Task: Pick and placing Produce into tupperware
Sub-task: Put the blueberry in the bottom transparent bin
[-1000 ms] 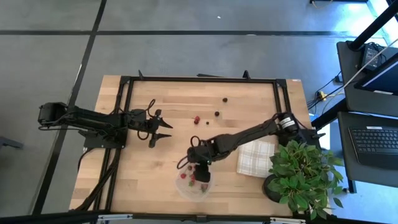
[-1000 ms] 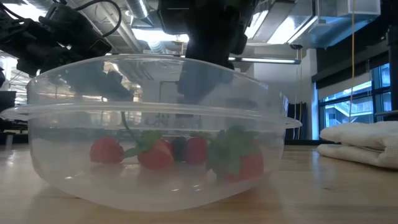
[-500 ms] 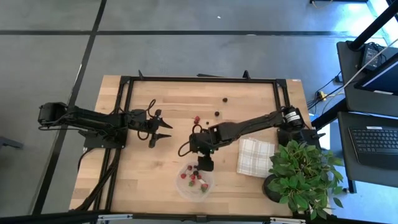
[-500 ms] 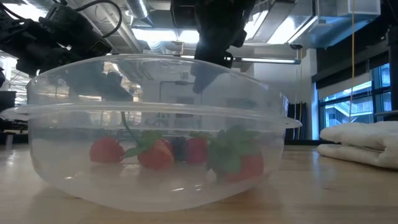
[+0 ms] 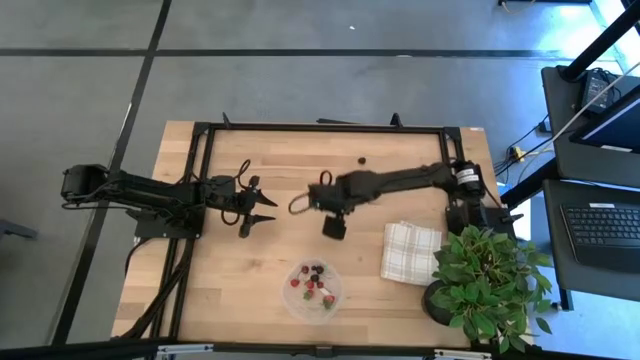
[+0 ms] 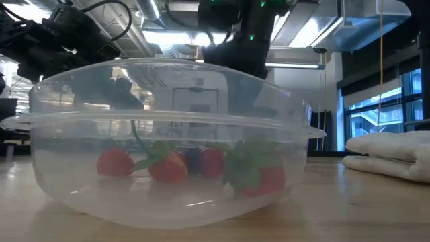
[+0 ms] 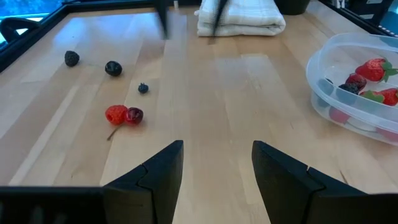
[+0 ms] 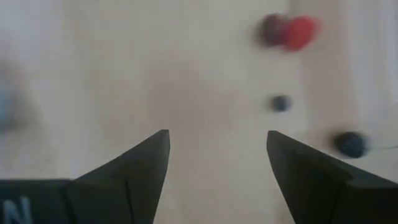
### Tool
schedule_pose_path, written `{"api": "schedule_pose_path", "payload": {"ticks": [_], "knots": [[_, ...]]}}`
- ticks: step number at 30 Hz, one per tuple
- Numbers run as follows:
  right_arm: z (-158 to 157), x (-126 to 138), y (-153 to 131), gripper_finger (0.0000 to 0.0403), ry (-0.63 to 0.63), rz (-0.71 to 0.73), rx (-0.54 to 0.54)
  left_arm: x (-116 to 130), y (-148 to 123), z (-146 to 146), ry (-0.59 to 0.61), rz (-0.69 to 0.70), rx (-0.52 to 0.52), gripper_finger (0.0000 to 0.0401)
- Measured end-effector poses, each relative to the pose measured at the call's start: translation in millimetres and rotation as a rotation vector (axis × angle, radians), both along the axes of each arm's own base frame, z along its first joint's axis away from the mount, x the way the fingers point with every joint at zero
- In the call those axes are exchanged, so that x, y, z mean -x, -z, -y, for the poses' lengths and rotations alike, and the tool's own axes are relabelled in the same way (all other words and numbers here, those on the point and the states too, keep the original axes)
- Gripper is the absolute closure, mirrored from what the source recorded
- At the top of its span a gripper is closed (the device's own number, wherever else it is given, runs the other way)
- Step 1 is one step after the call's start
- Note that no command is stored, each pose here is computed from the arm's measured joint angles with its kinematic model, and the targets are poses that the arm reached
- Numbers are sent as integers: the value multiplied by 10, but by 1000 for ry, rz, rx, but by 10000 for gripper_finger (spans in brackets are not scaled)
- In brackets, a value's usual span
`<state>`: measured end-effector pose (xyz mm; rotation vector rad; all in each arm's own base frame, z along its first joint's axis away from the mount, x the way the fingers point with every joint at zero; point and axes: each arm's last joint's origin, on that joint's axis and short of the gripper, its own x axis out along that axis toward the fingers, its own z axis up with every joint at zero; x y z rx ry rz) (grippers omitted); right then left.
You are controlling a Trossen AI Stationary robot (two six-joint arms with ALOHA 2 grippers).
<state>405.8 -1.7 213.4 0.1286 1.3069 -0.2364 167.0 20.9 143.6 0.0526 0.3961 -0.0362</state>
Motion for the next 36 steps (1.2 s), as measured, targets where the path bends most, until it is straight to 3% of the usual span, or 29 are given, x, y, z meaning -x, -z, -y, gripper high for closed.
{"api": "schedule_pose_path", "payload": {"ticks": [4,13,36], "knots": [[286,-7,-5,132,-9,10,28,1,1,0,0,-2,0,216],[734,10,87,132,127,48,22,2,5,0,-2,-6,1,216],[730,151,685,132,159,113,18,4,8,0,2,-9,-7,216]]}}
